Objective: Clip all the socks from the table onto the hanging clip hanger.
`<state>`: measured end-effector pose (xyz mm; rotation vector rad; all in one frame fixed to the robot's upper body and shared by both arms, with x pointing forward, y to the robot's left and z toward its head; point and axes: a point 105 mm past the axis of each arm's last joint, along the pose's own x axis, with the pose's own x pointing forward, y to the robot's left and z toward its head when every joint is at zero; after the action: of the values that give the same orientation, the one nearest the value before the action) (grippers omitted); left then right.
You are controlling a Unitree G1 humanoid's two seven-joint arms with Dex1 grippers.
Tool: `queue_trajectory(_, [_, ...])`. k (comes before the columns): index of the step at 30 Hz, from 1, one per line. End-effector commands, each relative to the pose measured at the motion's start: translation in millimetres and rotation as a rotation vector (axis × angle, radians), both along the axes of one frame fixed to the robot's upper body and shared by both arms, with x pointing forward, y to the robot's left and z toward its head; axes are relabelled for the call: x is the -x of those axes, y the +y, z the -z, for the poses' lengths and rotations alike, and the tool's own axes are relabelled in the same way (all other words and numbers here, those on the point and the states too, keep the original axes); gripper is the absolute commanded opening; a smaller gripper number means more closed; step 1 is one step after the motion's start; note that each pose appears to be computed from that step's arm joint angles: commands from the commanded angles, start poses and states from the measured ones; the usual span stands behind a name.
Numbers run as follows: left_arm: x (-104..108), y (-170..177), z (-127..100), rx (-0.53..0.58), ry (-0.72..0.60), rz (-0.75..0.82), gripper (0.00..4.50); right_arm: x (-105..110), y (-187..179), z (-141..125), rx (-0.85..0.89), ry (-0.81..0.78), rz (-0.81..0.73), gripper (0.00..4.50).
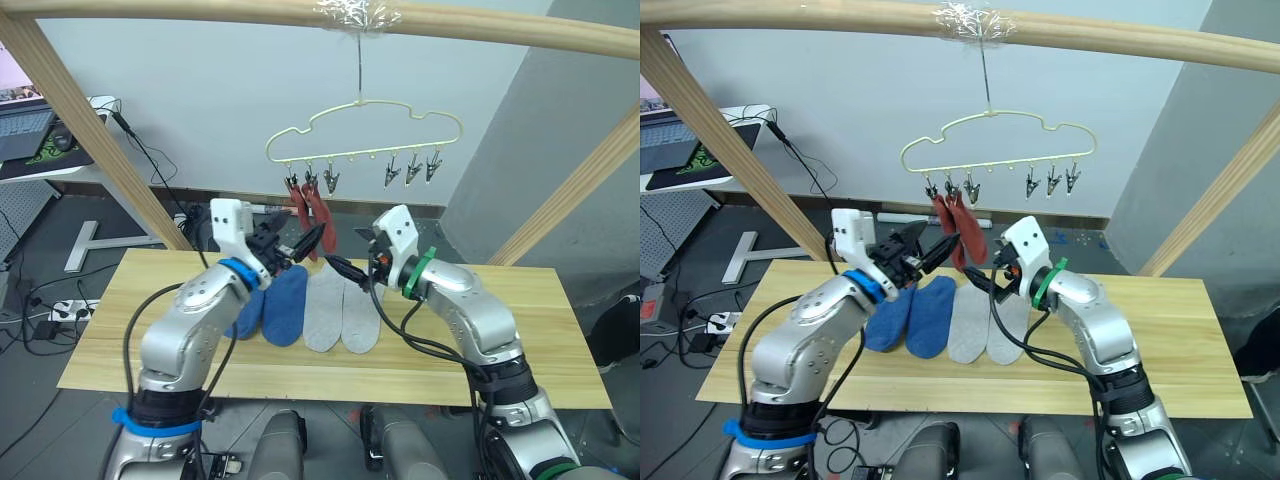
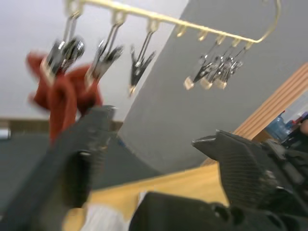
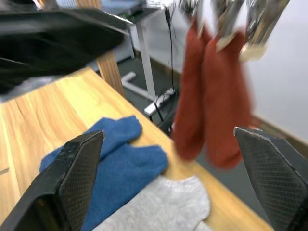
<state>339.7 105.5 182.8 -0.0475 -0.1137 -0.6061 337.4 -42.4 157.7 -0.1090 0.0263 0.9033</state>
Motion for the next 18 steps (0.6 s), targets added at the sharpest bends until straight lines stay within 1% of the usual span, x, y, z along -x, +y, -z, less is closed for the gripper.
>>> queue_trajectory(1, [-5.5,-11.9,-3.7,-0.069,-0.084,-0.001,2.47,8.0,-12.3,-25.7,-0.060,-0.066,-0.032,4.50])
queue_trajectory(2, [-10.8,-15.5,-2.5,-0.091,-0.109,-0.021,2.13,9.6,-18.6,-29.5,-0.064,-0.071,-0.030,4.50])
queue_trajectory(3, [-14.7,-17.6,-2.0,-0.105,-0.130,-0.036,2.13,10.6,-22.0,-32.1,-0.066,-0.075,-0.031,4.50])
queue_trajectory(5, [-26.7,-16.0,-2.1,-0.091,-0.147,-0.107,2.13,11.8,-28.8,-35.0,-0.049,-0.096,-0.019,4.50])
queue_trajectory(7, [-37.5,-16.0,1.1,-0.087,-0.156,-0.159,2.13,11.8,-33.5,-43.1,-0.073,-0.104,-0.005,4.50])
queue_trajectory(12, [-52.4,-24.3,1.9,-0.073,-0.179,-0.189,2.13,11.4,-39.7,-60.2,-0.098,-0.142,0.012,4.50])
queue_trajectory(15, [-59.5,-28.2,4.4,-0.071,-0.177,-0.197,2.13,9.0,-43.3,-64.8,-0.086,-0.160,0.035,4.50])
queue_trajectory(18, [-69.8,-27.7,6.4,-0.070,-0.175,-0.244,2.13,6.5,-47.5,-71.0,-0.090,-0.178,0.054,4.50])
